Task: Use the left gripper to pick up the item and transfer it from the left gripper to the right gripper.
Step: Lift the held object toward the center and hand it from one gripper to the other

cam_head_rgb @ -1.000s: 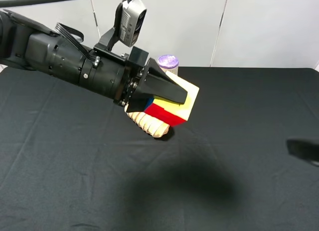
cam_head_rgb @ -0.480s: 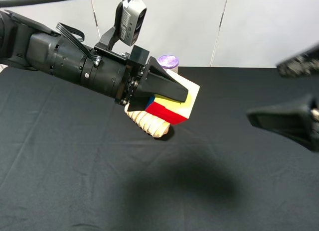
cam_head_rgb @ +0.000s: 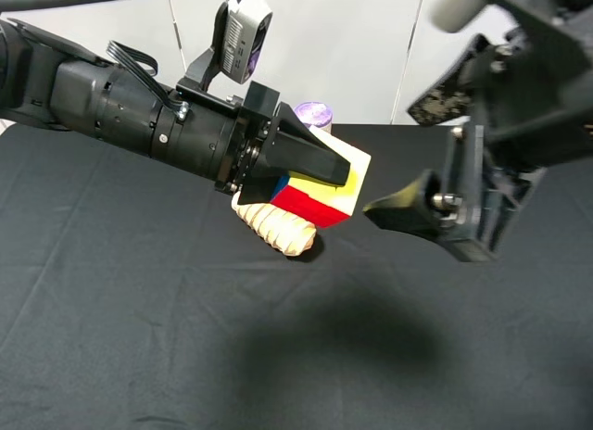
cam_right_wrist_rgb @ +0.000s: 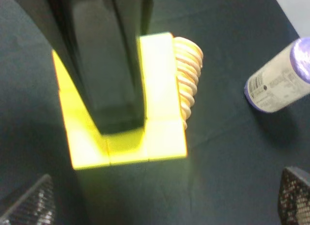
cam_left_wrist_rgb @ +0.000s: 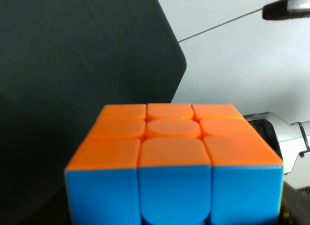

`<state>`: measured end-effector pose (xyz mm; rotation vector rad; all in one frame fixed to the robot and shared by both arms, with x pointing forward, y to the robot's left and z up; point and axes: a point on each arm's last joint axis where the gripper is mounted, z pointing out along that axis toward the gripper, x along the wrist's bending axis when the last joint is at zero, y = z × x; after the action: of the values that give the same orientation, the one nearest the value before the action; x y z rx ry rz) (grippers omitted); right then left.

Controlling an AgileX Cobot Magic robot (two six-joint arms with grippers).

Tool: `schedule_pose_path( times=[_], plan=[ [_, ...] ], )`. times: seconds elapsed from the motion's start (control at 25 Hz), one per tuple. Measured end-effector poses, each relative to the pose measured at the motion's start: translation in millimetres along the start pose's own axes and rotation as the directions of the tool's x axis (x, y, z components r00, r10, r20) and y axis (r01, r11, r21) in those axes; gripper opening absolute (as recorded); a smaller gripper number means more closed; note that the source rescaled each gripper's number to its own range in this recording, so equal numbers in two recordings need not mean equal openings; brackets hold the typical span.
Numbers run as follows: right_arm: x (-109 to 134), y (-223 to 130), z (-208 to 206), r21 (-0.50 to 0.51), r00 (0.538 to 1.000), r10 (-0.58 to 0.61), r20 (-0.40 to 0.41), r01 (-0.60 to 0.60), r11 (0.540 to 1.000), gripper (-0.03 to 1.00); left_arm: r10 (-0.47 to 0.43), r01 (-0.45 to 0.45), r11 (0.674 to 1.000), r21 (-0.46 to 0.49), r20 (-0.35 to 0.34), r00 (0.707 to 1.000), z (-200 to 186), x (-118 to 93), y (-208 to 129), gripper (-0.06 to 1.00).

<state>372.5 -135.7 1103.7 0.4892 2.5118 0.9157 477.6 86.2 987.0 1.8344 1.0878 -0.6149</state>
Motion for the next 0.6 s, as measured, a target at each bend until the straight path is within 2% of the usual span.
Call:
schedule_pose_path(
  times=[0.6],
  plan=[
    [16, 25, 27, -0.028, 0.997, -0.067, -0.046, 0.065, 0.997, 1.00, 0.000, 0.000, 1.000, -0.007, -0.012, 1.000, 0, 1, 1, 0.00]
  ],
)
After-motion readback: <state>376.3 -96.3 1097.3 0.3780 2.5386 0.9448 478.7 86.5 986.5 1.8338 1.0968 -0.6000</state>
